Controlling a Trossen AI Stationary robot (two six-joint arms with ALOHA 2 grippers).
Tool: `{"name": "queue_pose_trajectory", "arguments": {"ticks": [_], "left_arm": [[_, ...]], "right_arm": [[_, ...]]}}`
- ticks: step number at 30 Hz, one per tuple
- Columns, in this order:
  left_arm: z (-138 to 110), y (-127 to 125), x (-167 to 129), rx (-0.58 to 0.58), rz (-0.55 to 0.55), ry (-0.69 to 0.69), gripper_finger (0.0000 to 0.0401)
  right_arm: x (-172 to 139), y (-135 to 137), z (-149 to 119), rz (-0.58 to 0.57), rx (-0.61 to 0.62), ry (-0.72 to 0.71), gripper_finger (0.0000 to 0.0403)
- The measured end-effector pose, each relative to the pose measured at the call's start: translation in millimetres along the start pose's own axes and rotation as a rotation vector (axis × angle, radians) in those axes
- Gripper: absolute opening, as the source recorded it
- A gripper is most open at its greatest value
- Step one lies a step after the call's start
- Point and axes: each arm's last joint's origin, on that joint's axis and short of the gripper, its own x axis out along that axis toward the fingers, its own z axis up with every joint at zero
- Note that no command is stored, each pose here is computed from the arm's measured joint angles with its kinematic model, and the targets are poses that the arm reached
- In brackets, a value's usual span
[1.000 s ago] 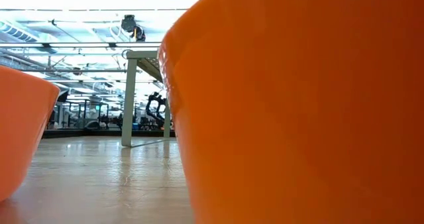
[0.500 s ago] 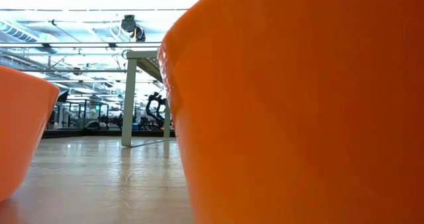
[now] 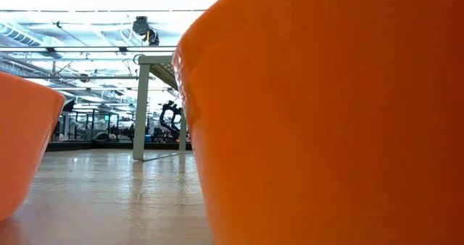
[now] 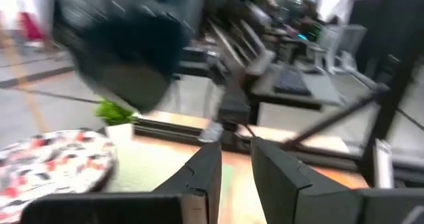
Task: Pick & Place Mini bowls
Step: Stack the white patterned bowl on top of the white patterned bowls on the shelf
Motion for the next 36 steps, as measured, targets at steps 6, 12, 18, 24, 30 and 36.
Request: {"name": "queue_pose_trajectory", "arguments": {"ticks": [6, 12, 18, 24, 30, 36], "left_arm": [[-7.9, -12.7, -7.5, 0.122, -0.065, 0.060, 0.0088], [-4.0, -15.7, -12.0, 0.123, -0.024, 0.035, 0.0088], [-6.9, -17.4, -13.3, 0.139, -0.028, 0.058, 0.0088], [-6.7, -20.5, -17.7, 0.138, -0.041, 0.071, 0.0088], [5.2, -18.7, -43.4, 0.160, -0.086, 0.137, 0.0088], [39.3, -1.5, -99.3, -0.002, -0.147, 0.175, 0.0088]], "right_arm": [[14.6, -38.8, 4.1, 0.098, 0.133, 0.035, 0.0000], [62.5, -84.5, 12.5, 0.192, 0.249, 0.173, 0.0000], [114.2, -118.7, 6.8, 0.249, 0.369, 0.335, 0.0000], [142.9, -128.0, -16.2, 0.290, 0.467, 0.514, 0.0000], [144.0, -132.3, -21.1, 0.324, 0.542, 0.539, 0.0000], [125.1, -142.5, -2.6, 0.328, 0.582, 0.523, 0.0000]]}}
